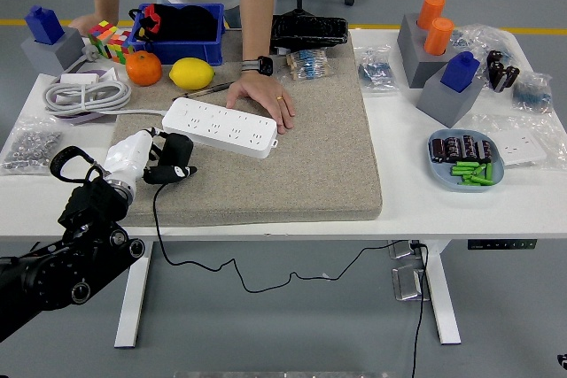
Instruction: Press the white button,pick up the black plug,place it near the board,insert it into the board
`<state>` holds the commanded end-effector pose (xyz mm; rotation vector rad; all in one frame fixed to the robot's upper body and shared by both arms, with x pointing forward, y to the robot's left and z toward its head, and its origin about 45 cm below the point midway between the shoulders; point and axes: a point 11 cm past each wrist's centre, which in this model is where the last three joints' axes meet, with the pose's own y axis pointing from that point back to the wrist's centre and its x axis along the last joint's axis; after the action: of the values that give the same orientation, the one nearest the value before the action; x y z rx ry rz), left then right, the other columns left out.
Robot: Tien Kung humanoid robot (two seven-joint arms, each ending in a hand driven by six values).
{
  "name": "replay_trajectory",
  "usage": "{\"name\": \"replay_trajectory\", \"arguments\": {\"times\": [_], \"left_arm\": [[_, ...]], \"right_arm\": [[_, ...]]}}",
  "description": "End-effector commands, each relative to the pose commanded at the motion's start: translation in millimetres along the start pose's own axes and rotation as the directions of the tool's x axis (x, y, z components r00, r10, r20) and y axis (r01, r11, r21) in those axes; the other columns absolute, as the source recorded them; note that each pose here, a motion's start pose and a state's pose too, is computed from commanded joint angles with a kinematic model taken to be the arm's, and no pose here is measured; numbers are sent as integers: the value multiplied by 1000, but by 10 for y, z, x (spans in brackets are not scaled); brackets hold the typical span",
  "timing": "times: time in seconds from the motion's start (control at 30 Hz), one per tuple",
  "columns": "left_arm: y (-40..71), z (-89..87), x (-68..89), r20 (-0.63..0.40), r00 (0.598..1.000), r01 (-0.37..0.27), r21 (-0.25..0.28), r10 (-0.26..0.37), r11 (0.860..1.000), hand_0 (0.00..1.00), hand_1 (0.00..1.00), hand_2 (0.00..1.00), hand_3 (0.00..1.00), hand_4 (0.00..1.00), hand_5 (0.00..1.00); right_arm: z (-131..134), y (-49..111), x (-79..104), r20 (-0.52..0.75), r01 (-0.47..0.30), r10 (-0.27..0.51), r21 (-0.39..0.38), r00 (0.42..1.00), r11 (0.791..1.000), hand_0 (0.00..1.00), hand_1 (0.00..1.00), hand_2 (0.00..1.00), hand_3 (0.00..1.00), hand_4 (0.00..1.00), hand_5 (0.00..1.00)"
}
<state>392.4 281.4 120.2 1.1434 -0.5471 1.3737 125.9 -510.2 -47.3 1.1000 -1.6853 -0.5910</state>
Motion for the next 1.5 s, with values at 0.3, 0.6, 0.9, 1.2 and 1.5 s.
{"name": "replay_trajectory", "arguments": {"times": [0.3,0.6,0.9,1.2,1.5], "left_arm": [[-21,28,11,-29,999,-28,-11,28,1000,441,474,438,737,998,344],[-29,51,-22,-33,999,-26,-9,26,1000,427,469,440,736,998,398],[-43,43,7,-58,997,-50,-14,50,999,321,360,380,630,792,27],[-56,39,50,-91,994,-63,-15,61,998,311,331,349,587,596,2],[-54,28,29,-89,995,-47,-9,46,999,340,313,331,583,595,2]], "right_arm": [[0,0,-2,-2,1,-1,0,1000,1000,699,594,583,585,715,272],[-15,-2,1,-2,0,0,3,1000,1000,698,595,583,584,714,272],[-18,-2,11,-2,-3,3,5,1000,1000,695,592,581,585,708,267],[-16,-1,15,-3,-7,7,8,1000,1000,696,592,578,584,706,263],[-26,-2,12,0,-8,8,13,1000,1000,693,588,576,581,701,264]]}}
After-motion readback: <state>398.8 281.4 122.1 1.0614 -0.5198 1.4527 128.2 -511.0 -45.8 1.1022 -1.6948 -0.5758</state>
